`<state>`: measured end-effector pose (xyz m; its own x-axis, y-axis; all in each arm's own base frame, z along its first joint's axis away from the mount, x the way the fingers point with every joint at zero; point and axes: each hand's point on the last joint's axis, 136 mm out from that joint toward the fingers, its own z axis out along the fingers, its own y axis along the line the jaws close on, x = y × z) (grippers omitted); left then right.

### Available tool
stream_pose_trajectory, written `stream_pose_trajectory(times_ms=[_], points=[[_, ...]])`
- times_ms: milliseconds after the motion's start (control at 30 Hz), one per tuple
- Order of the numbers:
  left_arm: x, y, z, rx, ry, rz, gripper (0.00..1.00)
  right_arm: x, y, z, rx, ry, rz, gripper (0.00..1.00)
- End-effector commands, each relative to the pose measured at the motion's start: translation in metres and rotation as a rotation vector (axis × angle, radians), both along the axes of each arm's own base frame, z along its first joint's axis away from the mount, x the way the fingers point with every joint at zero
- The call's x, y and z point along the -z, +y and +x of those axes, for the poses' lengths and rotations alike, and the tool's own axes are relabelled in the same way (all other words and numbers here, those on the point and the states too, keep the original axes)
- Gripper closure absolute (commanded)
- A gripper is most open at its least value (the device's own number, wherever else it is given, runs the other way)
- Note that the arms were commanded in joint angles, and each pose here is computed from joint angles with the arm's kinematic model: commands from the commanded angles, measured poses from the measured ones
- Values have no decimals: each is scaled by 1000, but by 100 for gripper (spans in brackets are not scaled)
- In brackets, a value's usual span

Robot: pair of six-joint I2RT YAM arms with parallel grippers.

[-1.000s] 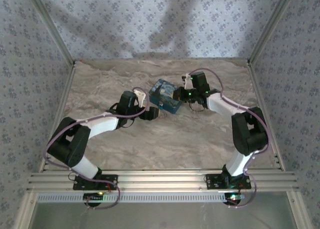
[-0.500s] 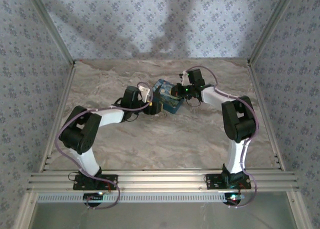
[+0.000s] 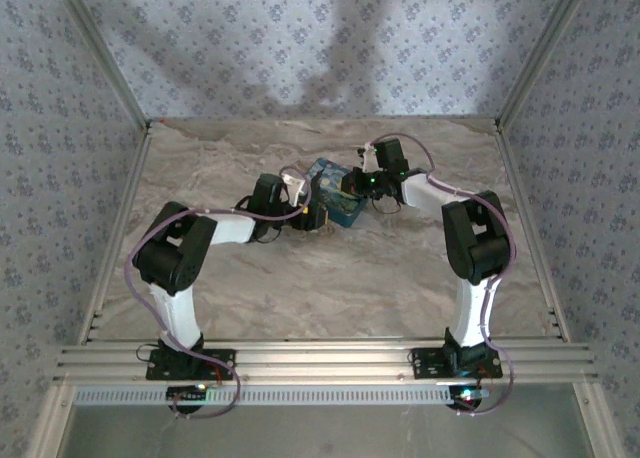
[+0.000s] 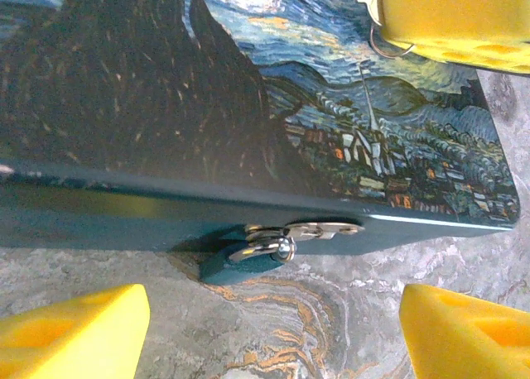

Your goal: Unlock a padlock with a key

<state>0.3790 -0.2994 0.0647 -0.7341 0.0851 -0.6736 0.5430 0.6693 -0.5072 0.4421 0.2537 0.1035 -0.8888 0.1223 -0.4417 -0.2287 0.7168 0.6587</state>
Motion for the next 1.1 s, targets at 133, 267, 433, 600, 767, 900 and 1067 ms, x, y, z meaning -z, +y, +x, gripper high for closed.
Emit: stream_pose_trajectory(times_ms=[133, 267, 433, 600, 767, 900, 1067], points=[[-5, -13, 10, 42, -40, -32, 25, 35, -9, -14, 2, 89, -69, 100], [-2, -18, 10, 54, -43, -29, 25, 35, -10, -15, 3, 90, -77, 100], [4, -25, 8, 72, -29, -22, 28, 36, -11, -16, 3, 91, -79, 100], [11, -31, 8, 85, -13, -18, 34, 37, -11, -17, -1, 92, -82, 100], [14, -34, 8, 87, -7, -15, 35, 35, -10, -16, -3, 89, -76, 100], [14, -37, 6, 85, -11, -6, 35, 35, -10, -16, -2, 89, -74, 100], [17, -36, 10, 56, -20, 16, 37, 34, -9, -16, -4, 89, -72, 100]])
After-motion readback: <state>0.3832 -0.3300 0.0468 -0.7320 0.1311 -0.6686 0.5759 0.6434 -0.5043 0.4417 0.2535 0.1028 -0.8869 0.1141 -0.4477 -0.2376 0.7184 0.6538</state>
